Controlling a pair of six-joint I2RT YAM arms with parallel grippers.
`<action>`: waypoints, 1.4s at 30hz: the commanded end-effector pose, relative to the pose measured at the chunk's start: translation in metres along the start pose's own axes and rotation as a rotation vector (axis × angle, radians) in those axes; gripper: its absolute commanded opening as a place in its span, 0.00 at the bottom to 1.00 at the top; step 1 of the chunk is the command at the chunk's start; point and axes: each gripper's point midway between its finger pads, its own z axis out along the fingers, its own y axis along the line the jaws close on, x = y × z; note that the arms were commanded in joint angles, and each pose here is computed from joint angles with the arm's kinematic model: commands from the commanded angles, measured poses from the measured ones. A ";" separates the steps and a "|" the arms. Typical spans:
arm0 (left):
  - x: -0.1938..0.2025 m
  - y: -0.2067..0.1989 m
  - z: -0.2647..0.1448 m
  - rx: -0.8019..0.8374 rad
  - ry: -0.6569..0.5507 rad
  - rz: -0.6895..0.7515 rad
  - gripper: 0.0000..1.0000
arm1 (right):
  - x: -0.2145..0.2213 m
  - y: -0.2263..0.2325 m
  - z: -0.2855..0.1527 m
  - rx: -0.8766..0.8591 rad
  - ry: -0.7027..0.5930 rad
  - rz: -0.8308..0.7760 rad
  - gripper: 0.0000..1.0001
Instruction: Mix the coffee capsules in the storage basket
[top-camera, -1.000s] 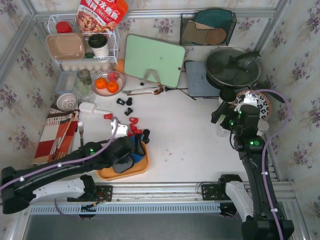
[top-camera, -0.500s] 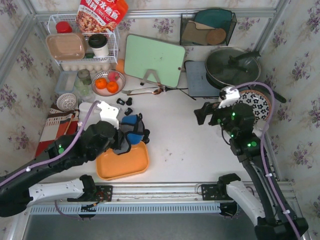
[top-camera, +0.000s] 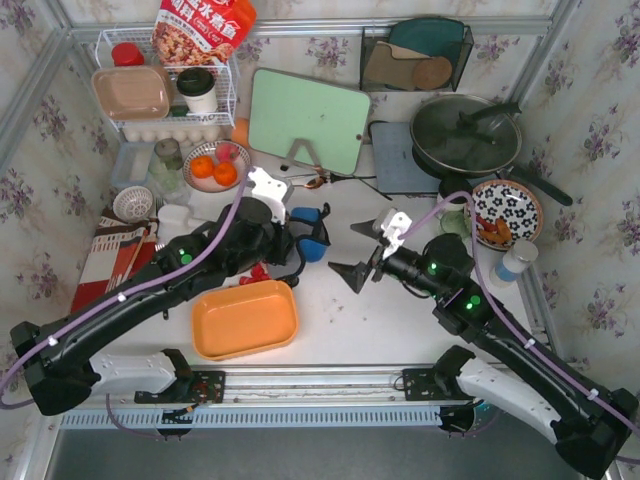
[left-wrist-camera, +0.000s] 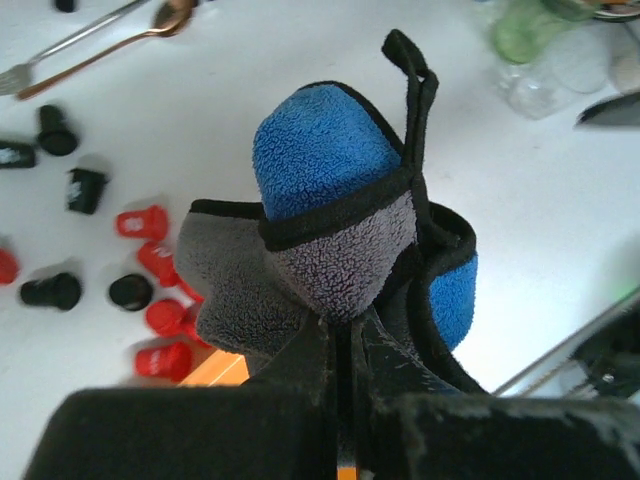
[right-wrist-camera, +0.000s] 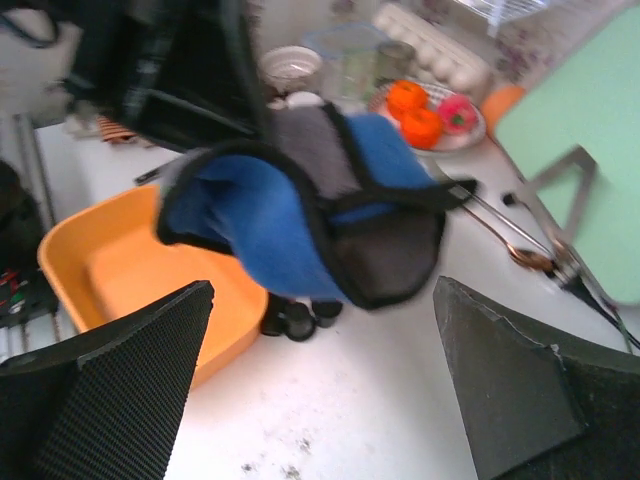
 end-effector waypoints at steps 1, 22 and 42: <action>-0.018 -0.035 0.011 0.169 -0.057 -0.014 0.00 | -0.027 0.026 0.004 -0.109 -0.166 -0.109 1.00; -0.007 -0.080 0.018 0.419 -0.037 -0.001 0.00 | 0.027 0.015 0.025 -0.006 -0.135 -0.089 1.00; -0.006 -0.085 0.004 0.487 -0.084 -0.030 0.00 | 0.046 0.034 0.032 -0.104 -0.064 0.001 0.36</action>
